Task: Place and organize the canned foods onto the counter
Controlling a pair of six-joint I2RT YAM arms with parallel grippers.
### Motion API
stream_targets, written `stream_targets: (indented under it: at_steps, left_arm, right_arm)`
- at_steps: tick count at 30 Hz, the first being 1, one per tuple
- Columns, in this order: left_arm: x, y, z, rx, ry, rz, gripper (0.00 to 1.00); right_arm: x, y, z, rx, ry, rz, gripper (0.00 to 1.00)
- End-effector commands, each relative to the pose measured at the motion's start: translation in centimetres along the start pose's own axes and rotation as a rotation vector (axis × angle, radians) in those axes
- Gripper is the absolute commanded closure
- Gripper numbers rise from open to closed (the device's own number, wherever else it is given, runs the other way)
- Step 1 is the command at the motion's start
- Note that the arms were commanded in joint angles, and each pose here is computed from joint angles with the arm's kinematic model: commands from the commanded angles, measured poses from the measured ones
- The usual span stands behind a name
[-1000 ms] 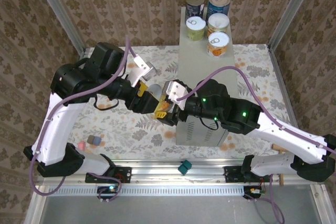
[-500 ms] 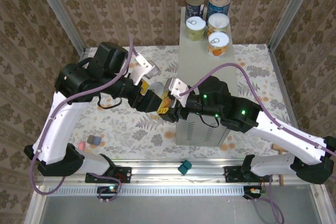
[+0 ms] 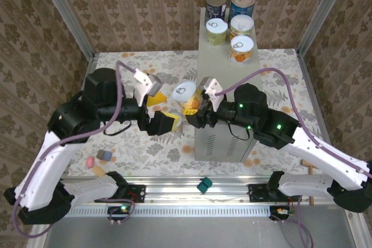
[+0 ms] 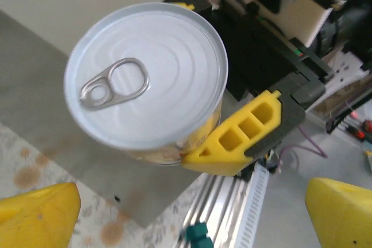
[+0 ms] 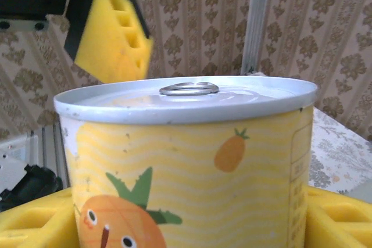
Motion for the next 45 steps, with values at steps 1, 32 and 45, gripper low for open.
stream_targets:
  at_steps: [1,32,45]
  left_arm:
    - [-0.5,-0.2,2.0,-0.174,-0.032,-0.056,0.0]
    - [-0.8,-5.8,5.7,-0.272,-0.009,-0.28,0.16]
    - [-0.7,-7.5,5.9,-0.233,-0.005,-0.29,0.19]
  right_arm:
    - [-0.9,2.4,3.1,-0.175,-0.071,-0.057,0.37]
    - [-0.6,3.9,3.3,-0.233,-0.172,-0.007,0.37]
    - [-0.8,4.5,3.0,-0.236,-0.168,-0.035,0.35]
Point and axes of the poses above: each hand's point on the last joint's axis, 136 mm out from that joint toward the fingers, its own y axis back along the fingers, its own x axis along the line the jaws close on, z = x × y, the point moved 7 cm from there along y, back along the fingers, and after that the axes turned 10 degrees about y, right-handed, at the moved point
